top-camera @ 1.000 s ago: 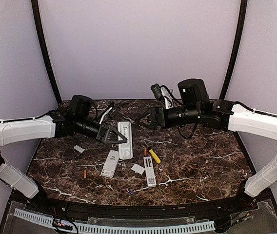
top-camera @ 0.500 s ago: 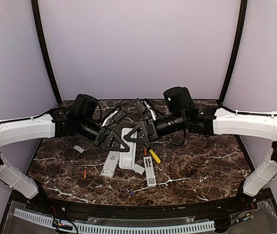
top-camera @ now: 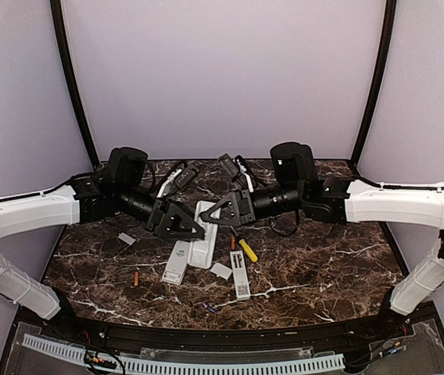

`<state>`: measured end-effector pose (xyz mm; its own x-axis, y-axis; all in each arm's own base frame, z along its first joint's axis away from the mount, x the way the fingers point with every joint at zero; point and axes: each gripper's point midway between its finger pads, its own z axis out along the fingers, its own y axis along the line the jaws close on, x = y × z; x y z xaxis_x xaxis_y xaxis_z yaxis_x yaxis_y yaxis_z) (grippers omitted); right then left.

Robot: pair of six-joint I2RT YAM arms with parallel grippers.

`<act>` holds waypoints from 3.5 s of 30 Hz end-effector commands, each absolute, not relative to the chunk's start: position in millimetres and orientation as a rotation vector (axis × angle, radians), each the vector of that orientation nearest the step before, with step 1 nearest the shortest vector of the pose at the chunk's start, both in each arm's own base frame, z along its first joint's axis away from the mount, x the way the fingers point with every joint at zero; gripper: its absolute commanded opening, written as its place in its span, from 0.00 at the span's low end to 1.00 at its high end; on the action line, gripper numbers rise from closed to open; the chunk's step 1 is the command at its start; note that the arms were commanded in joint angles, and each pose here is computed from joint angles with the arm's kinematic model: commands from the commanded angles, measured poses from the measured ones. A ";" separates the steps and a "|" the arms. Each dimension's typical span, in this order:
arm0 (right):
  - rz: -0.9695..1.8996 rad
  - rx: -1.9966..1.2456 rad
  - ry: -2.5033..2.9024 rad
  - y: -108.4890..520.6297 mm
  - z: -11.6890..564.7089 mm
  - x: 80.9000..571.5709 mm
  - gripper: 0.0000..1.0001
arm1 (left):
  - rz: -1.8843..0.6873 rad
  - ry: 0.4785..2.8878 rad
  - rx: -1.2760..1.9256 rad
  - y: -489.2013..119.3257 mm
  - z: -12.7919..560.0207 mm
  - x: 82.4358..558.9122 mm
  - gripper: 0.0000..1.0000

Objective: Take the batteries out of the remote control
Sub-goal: Pass from the left arm to the right, then pass from the right arm to the left, then pick up the screwdriver from the center of the board.

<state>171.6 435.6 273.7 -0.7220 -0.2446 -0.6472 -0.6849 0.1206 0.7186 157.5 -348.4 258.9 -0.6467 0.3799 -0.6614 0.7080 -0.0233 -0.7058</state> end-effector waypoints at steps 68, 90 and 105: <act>1.405 -0.169 1.657 374.4 317.5 228.6 0.72 | -1.843 1.823 0.288 -319.8 296.3 229.4 0.00; 0.688 -0.167 2.493 298.1 133.8 231.0 0.71 | -1.431 2.292 0.600 -252.5 196.4 240.6 0.00; 0.449 -0.440 2.664 323.8 67.1 242.4 0.47 | -1.370 2.416 0.597 -244.5 175.1 236.0 0.00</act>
